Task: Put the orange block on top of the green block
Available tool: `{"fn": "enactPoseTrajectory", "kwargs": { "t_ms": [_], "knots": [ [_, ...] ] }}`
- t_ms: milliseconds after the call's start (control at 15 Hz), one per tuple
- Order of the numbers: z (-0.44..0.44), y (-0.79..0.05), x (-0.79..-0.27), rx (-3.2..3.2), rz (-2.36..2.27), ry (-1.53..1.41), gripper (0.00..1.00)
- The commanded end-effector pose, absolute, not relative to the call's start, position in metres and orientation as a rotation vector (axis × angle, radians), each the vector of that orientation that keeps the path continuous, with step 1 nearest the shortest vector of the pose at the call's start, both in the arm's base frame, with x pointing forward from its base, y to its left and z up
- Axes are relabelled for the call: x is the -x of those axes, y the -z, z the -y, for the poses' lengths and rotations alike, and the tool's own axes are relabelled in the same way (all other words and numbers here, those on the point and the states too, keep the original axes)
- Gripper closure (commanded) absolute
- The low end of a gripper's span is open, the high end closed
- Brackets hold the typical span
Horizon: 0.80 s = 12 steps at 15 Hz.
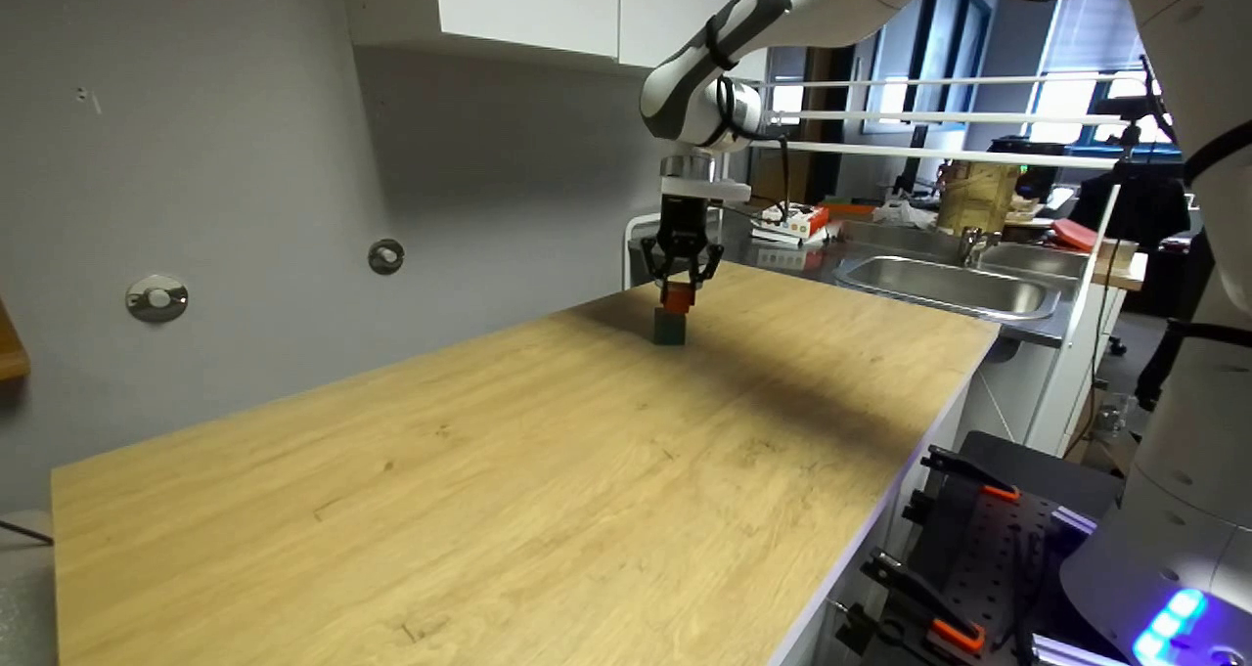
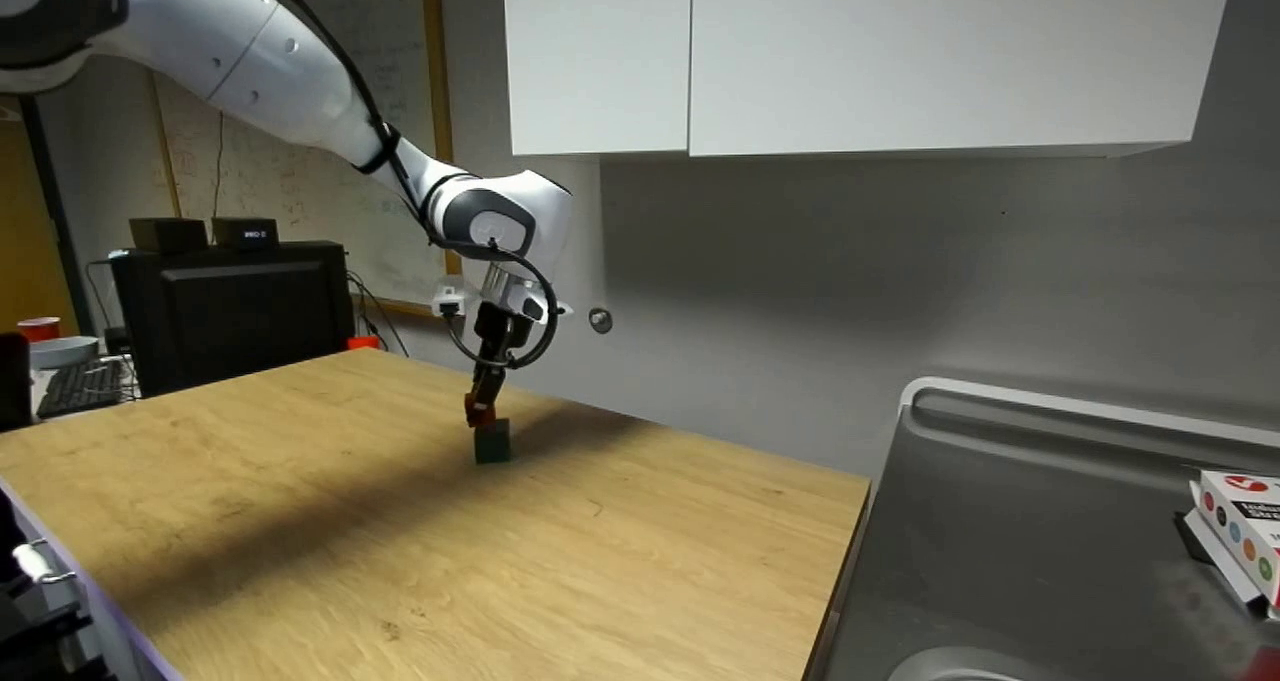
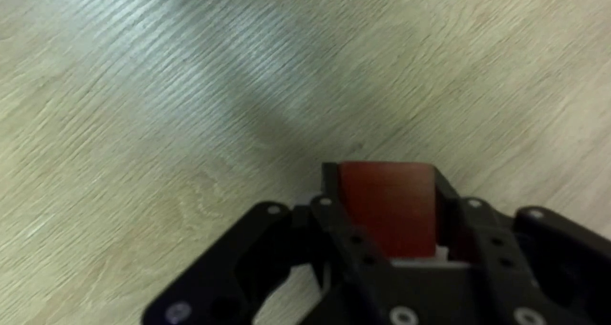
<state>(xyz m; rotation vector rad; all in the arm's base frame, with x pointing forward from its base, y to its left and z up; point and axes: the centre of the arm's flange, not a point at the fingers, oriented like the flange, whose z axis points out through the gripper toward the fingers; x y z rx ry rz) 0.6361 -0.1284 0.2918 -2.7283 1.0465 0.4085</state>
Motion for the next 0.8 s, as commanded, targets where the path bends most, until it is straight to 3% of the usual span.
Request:
{"fn": "enactPoseTrajectory", "kwargs": {
  "t_ms": [0, 733],
  "knots": [
    [0.146, -0.297, -0.663, 2.735, -1.064, -0.434, 0.81],
    [0.145, -0.274, -0.680, 2.721, -1.048, -0.521, 0.81]
  ]
}}
